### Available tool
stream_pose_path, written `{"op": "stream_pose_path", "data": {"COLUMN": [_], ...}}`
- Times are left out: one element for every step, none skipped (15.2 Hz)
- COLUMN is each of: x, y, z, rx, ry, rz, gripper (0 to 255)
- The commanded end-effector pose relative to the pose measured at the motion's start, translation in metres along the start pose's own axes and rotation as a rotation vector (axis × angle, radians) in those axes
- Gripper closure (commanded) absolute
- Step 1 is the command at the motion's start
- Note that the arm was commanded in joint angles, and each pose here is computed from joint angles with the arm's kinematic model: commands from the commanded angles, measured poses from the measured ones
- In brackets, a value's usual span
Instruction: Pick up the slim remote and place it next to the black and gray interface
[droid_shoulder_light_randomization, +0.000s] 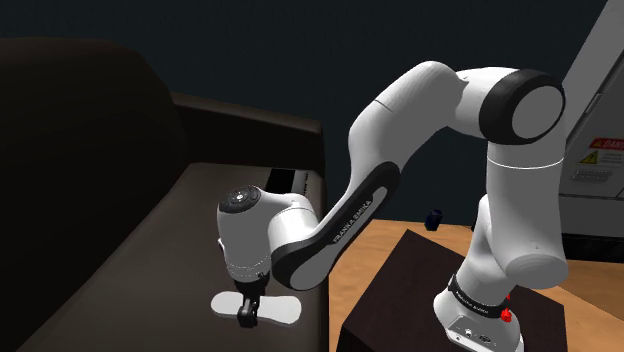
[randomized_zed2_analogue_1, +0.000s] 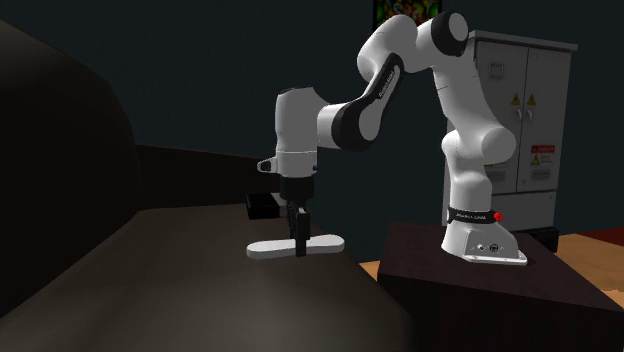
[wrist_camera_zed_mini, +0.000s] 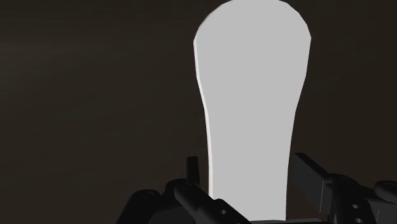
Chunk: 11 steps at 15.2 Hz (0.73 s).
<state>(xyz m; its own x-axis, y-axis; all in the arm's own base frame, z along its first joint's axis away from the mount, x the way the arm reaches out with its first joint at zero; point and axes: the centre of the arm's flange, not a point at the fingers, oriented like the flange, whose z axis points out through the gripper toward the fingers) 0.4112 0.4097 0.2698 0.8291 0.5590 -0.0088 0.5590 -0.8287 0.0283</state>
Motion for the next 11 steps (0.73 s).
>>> {"op": "stream_pose_path", "data": {"x": [0.0, 0.0, 0.0, 0.0, 0.0, 0.0, 0.0, 0.0, 0.0, 0.0, -0.001], "y": [0.0, 0.0, 0.001, 0.001, 0.001, 0.001, 0.001, 0.001, 0.001, 0.002, 0.002], "z": [-0.01, -0.016, -0.021, -0.026, -0.032, -0.037, -0.042, -0.047, -0.053, -0.058, -0.063], "rx": [0.0, 0.0, 0.0, 0.0, 0.0, 0.0, 0.0, 0.0, 0.0, 0.0, 0.0], "ry": [0.0, 0.0, 0.0, 0.0, 0.0, 0.0, 0.0, 0.0, 0.0, 0.0, 0.0], "rz": [0.0, 0.0, 0.0, 0.0, 0.0, 0.0, 0.0, 0.0, 0.0, 0.0, 0.0], "gripper": [255, 255, 255, 255, 255, 255, 255, 255, 255, 255, 255]}}
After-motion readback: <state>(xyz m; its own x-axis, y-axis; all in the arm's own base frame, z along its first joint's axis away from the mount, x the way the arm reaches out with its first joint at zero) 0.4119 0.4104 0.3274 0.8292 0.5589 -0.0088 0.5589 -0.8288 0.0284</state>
